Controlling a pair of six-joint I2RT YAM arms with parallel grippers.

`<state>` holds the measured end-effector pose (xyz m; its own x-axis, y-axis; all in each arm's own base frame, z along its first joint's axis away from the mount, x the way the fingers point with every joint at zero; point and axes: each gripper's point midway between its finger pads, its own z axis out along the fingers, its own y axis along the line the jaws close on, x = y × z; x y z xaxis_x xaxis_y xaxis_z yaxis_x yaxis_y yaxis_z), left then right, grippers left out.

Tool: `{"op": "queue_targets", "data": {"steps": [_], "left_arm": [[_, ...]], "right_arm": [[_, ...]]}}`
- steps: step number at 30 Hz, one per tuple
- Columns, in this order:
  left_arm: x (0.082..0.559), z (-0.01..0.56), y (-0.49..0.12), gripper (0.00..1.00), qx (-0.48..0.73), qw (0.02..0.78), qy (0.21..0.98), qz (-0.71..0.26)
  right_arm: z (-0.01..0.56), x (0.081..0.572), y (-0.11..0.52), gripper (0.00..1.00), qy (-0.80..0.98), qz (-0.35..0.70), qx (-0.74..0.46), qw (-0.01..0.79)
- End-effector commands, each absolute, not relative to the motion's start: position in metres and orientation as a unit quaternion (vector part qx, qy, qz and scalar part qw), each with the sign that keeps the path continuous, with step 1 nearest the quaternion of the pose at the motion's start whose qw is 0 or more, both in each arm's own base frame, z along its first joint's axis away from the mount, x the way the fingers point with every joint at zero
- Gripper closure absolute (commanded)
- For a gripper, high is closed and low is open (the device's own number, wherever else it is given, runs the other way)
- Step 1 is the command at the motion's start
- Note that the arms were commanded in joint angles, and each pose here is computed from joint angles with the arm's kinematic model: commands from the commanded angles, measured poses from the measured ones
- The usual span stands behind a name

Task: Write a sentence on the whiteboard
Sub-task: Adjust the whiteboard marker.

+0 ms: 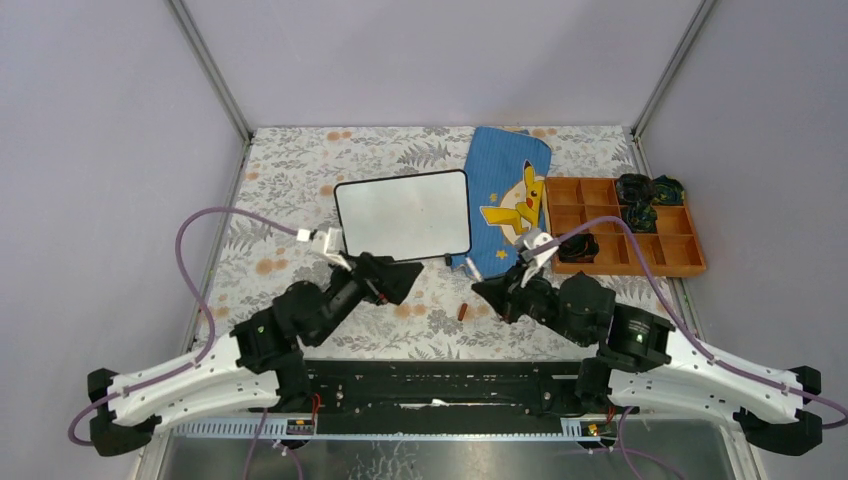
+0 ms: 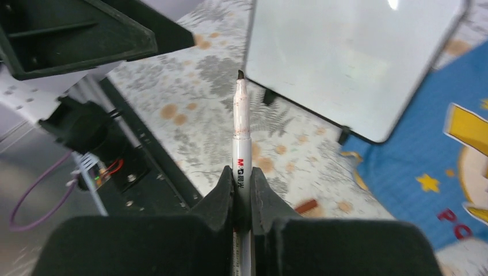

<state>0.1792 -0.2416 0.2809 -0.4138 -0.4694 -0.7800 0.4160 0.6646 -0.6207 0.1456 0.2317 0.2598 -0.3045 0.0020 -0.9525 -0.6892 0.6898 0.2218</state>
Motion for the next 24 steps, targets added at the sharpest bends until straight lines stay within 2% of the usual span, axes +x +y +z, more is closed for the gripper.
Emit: {"op": "queue_targets", "data": {"steps": [1, 6, 10, 15, 21, 24], "left_arm": [[0.152, 0.35, -0.236, 0.01, 0.013, 0.59, 0.604, -0.535], [0.123, 0.363, -0.249, 0.01, 0.09, 0.553, 0.599, -0.572], [0.088, 0.372, -0.262, 0.01, 0.183, 0.528, 0.556, -0.614], [0.092, 0.364, -0.266, 0.02, 0.191, 0.522, 0.579, -0.597], [0.088, 0.366, -0.27, 0.12, 0.201, 0.515, 0.575, -0.603], [0.087, 0.368, -0.271, 0.23, 0.197, 0.515, 0.569, -0.61]], "right_arm": [[0.313, 0.115, 0.278, 1.0, 0.665, 0.426, -0.313, 0.527], [0.327, 0.099, 0.306, 1.0, 0.633, 0.49, -0.329, 0.5], [0.335, 0.094, 0.32, 1.0, 0.62, 0.518, -0.331, 0.488], [0.344, 0.088, 0.331, 1.0, 0.604, 0.546, -0.33, 0.477], [0.352, 0.081, 0.336, 1.0, 0.592, 0.565, -0.336, 0.467], [0.353, 0.08, 0.336, 1.0, 0.588, 0.569, -0.337, 0.465]]}}
